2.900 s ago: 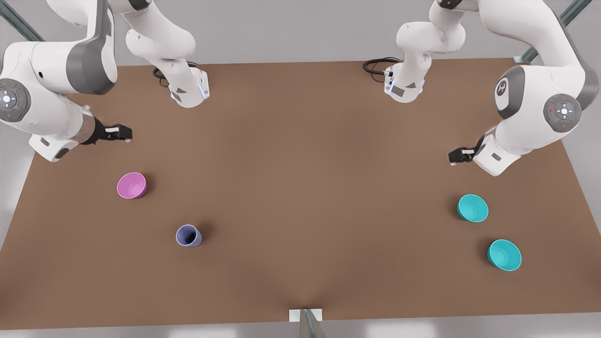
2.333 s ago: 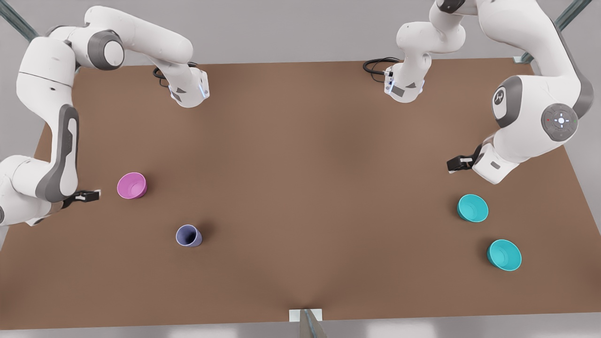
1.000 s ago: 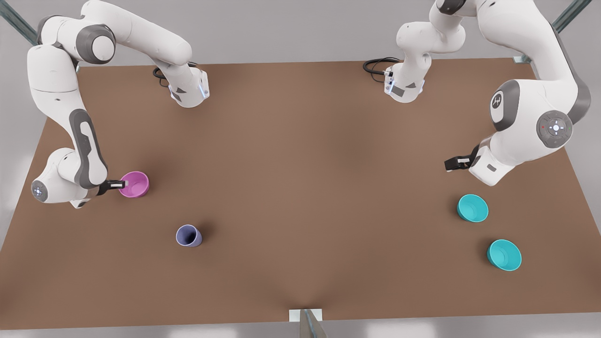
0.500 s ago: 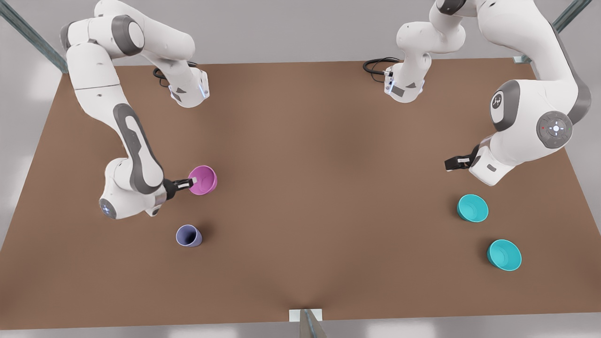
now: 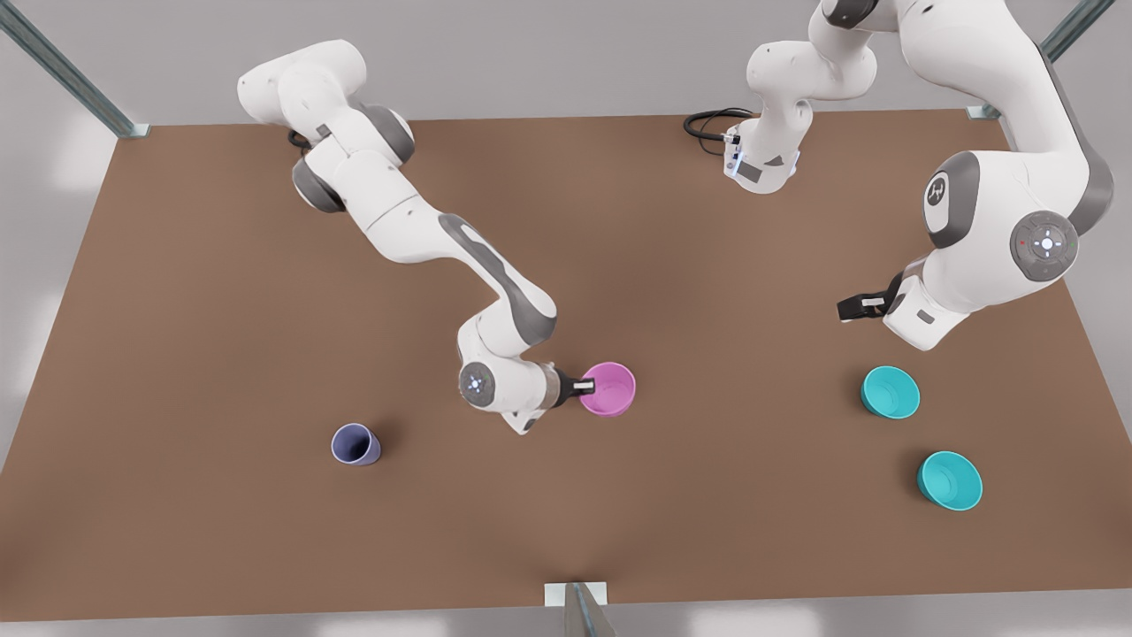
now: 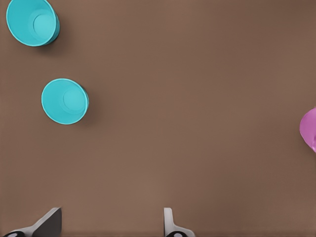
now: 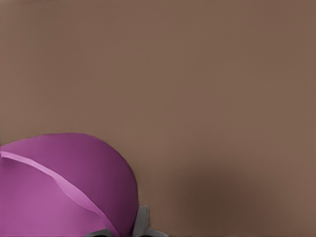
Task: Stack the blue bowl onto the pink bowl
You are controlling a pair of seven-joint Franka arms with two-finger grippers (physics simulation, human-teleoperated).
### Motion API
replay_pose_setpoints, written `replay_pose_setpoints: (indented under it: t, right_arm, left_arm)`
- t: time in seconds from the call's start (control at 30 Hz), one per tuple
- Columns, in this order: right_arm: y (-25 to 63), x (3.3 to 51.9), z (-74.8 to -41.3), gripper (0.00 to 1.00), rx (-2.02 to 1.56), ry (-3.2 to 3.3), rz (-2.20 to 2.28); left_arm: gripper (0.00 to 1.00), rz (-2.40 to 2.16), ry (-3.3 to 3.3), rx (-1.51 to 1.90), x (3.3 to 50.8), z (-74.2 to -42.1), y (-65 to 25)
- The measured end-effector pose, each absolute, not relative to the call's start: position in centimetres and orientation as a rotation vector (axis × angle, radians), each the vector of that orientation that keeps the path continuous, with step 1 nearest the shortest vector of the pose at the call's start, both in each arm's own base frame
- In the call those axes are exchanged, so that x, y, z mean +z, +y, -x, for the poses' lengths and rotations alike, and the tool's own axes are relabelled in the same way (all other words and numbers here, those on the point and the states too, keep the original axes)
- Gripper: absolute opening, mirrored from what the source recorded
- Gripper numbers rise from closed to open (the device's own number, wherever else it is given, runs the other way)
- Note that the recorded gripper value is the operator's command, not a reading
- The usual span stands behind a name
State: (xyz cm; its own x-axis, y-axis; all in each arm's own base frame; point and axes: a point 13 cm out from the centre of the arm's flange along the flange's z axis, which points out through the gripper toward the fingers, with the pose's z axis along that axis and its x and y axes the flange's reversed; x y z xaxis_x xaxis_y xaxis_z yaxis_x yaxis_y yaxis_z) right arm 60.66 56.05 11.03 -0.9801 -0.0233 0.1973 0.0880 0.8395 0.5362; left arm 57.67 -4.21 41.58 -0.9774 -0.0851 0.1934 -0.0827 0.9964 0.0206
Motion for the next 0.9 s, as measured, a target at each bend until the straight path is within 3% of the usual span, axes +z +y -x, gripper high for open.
replay_pose_setpoints:
  t: [0.27, 0.3, 0.33, 0.37, 0.53, 0.67, 0.8, 0.9]
  right_arm:
    - [59.0, 6.5, -60.4, 0.21, -0.863, -2.825, 0.361]
    - [59.0, 6.4, -60.5, 0.37, -0.866, -2.822, 0.393]
    - [58.9, 6.1, -60.7, 0.91, -0.866, -2.82, 0.423]
    - [58.9, 6.0, -60.8, 1.0, -0.868, -2.818, 0.451]
    - [59.0, 7.2, -62.0, 1.0, -0.899, -2.816, 0.544]
    - [54.8, 15.6, -66.1, 1.0, -0.952, -2.824, 0.641]
    - [38.0, 23.1, -71.5, 1.0, -0.821, -2.748, 0.786]
    - [18.1, 27.9, -73.6, 1.0, -0.616, -2.739, 0.845]
  left_arm:
    - [1.0, -0.127, -2.935, -0.019, 41.4, -57.6, -4.1]
    - [1.0, -0.126, -2.935, -0.019, 41.5, -57.5, -4.1]
    - [1.0, -0.126, -2.935, -0.02, 41.6, -57.5, -4.2]
    - [1.0, -0.125, -2.935, -0.02, 41.7, -57.5, -4.2]
    - [1.0, -0.135, -2.929, -0.02, 41.7, -57.4, -3.8]
    - [1.0, -0.146, -2.92, -0.024, 41.2, -57.4, -3.3]
    - [1.0, -0.318, -2.877, -0.023, 39.2, -57.8, 4.1]
    - [1.0, -0.599, -2.774, 0.102, 32.1, -57.3, 16.3]
